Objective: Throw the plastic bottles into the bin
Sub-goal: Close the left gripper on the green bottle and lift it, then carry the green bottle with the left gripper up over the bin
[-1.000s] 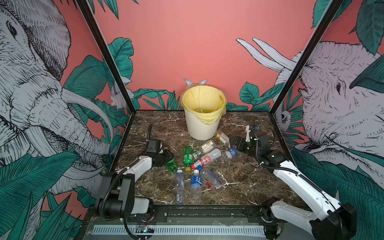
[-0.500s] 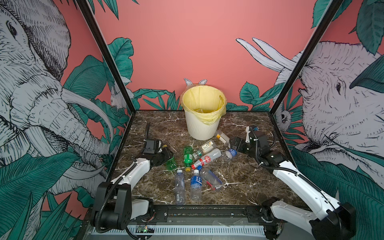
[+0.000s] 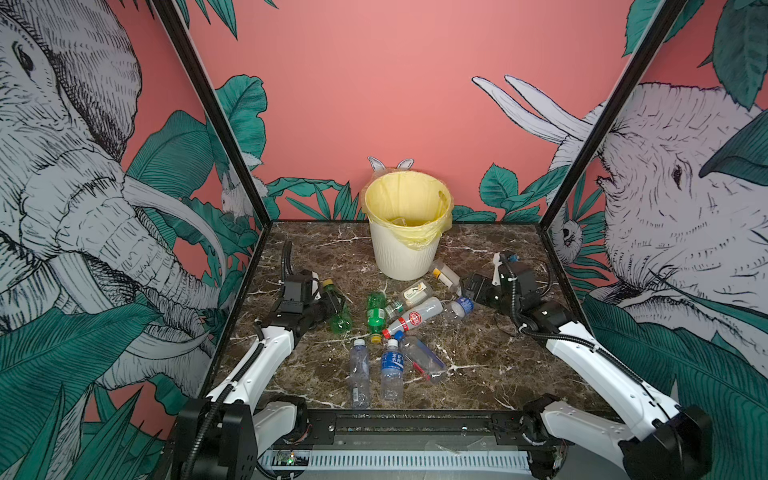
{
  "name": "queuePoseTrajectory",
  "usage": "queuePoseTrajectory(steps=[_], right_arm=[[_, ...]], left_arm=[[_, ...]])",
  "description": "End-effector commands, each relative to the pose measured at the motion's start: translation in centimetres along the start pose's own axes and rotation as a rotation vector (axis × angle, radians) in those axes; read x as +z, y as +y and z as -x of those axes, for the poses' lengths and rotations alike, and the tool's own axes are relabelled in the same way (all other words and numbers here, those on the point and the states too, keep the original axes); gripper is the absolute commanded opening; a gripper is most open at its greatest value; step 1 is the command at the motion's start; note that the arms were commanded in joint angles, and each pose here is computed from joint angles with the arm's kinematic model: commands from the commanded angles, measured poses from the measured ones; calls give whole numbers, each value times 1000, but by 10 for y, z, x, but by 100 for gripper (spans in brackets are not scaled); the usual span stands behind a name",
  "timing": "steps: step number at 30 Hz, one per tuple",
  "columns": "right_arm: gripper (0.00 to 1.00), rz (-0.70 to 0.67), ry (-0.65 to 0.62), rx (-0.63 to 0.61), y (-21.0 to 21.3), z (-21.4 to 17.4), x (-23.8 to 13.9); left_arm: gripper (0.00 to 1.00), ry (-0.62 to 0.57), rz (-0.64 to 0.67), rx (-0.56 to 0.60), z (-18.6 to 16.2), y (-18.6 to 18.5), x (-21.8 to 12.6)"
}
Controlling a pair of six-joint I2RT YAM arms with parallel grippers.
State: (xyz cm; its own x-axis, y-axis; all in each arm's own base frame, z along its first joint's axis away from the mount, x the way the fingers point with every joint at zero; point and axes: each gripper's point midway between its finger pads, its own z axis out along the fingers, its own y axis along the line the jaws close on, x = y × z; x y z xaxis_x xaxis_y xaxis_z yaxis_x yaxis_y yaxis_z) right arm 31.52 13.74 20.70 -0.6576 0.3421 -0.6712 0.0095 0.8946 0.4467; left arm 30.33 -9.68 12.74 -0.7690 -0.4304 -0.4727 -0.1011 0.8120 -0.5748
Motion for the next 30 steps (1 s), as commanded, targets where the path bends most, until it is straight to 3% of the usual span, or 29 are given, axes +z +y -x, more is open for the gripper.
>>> queuePoseTrajectory(steps=[1,18,30], right_arm=[[99,2,-9,18,-3,-1,-1],[99,-2,3,27,-5,-3,3],[99,-2,14,30,-6,-5,7]], left_arm=[[54,-70,-74,40,19,-21,-14],[54,-160,-242,143,40,-67,-46],[53,-206,-344,145,60,-100,-71]])
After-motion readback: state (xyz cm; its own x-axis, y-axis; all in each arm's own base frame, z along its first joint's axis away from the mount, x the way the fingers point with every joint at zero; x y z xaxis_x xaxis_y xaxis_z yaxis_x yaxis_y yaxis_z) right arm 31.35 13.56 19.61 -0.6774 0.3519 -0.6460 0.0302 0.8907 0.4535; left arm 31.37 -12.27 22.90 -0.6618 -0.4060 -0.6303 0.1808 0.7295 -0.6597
